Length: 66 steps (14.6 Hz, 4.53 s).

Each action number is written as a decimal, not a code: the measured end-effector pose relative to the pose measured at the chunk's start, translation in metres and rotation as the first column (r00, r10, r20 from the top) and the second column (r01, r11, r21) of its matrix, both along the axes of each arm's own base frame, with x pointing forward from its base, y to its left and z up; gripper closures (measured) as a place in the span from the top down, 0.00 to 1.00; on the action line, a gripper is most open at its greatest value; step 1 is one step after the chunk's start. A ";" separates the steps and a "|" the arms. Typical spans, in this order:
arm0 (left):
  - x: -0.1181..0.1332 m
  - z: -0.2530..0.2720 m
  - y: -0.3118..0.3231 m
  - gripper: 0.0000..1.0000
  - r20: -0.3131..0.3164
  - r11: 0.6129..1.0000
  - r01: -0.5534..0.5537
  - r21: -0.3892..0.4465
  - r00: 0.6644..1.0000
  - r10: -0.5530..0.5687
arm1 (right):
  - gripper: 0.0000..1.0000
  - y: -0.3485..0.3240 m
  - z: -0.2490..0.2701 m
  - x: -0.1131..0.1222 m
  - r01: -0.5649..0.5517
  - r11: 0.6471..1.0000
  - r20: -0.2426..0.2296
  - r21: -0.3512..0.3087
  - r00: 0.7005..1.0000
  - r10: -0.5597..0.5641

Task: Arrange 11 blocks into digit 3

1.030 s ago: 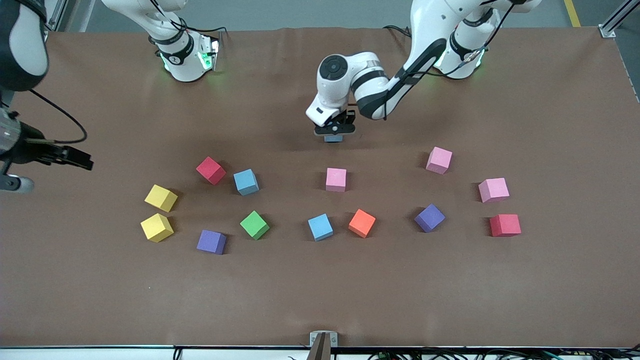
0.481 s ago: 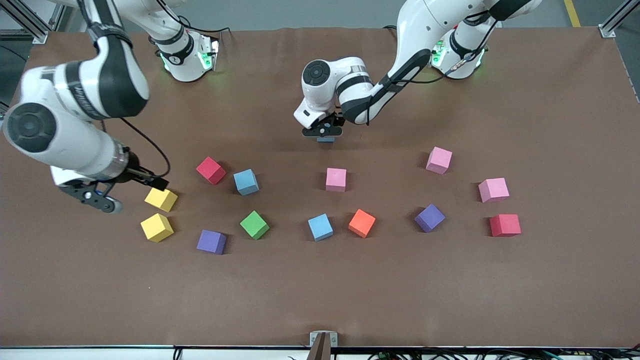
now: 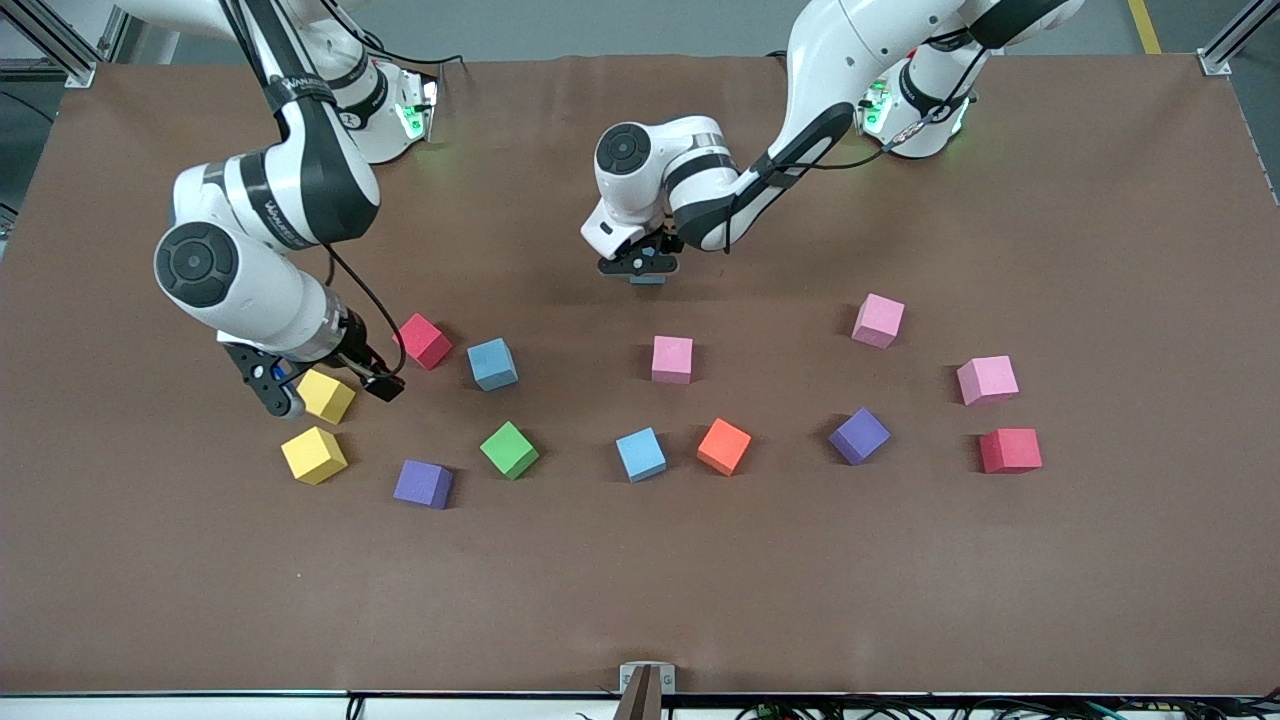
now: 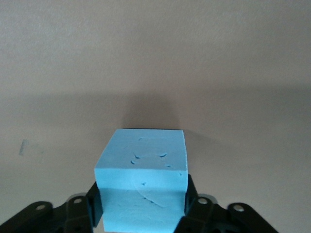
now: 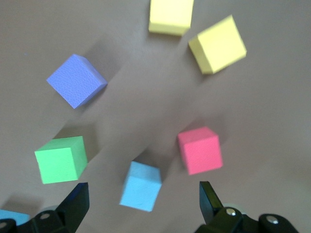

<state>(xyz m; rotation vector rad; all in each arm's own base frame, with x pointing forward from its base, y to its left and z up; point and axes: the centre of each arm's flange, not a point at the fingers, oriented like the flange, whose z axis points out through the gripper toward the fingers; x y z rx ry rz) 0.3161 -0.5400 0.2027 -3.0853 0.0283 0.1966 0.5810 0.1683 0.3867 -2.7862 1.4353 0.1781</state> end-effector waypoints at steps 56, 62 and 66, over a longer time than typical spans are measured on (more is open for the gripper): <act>0.200 0.032 0.065 0.54 0.056 0.970 -0.215 -0.109 0.973 0.222 | 0.54 0.209 -0.180 -0.177 0.432 0.899 0.046 -0.068 0.902 -0.430; 0.183 0.058 0.070 0.54 0.075 0.883 -0.470 -0.016 0.880 0.470 | 0.54 0.202 -0.143 -0.205 0.503 0.863 0.051 -0.043 0.864 -0.501; 0.170 0.058 0.094 0.54 0.088 0.755 -0.655 0.036 0.754 0.650 | 0.54 0.208 -0.142 -0.217 0.534 0.845 0.055 -0.032 0.845 -0.532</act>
